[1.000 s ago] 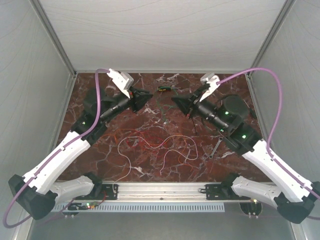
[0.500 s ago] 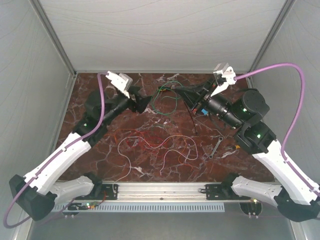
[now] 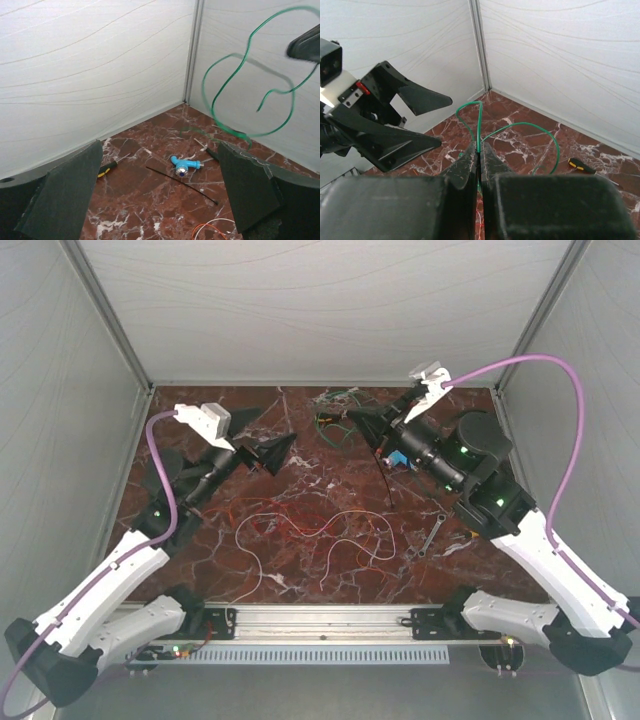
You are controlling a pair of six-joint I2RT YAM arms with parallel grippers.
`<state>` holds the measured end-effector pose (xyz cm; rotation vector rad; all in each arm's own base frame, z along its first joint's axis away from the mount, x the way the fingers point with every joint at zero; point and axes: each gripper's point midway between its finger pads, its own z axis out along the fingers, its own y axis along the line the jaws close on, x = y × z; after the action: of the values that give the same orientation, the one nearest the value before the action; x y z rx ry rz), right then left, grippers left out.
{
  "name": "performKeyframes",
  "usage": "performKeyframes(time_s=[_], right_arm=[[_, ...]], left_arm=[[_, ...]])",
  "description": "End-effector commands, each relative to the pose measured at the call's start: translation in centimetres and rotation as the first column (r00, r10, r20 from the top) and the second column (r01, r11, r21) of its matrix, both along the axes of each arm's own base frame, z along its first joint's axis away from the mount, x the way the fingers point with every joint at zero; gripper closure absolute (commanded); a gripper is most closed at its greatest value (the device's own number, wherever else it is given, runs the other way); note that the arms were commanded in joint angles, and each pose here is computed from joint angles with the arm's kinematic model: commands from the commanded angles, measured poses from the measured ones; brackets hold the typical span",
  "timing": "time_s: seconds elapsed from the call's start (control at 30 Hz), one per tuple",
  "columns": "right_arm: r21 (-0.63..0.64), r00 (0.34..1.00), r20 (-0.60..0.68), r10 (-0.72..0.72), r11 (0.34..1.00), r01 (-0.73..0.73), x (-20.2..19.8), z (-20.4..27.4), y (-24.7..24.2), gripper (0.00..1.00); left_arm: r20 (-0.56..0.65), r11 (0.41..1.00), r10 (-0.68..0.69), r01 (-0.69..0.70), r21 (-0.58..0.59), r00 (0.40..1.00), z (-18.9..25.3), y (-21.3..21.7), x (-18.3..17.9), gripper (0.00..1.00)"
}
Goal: Zip-tie the wires
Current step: Straighten the cable at the center of the board.
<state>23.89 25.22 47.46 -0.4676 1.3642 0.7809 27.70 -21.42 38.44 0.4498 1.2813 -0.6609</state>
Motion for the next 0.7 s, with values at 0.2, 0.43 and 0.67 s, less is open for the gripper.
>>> performKeyframes(time_s=[0.2,0.43,0.67], right_arm=[[-0.042,0.998,-0.033,0.062,0.997,-0.063,0.1,-1.9,3.7,1.0],[-0.013,0.974,-0.045,0.224,0.974,-0.225,-3.3,-1.5,5.4,1.0],[0.015,0.952,-0.082,0.295,0.956,-0.294,-5.8,-1.2,4.7,1.0]], left_arm=[[0.045,0.991,-0.124,0.126,-0.051,0.991,2.0,-1.9,-1.2,0.02],[-0.068,0.988,0.14,-0.144,-0.062,0.988,0.6,1.0,3.0,0.15],[-0.09,0.965,0.249,-0.255,-0.062,0.964,0.2,2.7,4.2,0.69]])
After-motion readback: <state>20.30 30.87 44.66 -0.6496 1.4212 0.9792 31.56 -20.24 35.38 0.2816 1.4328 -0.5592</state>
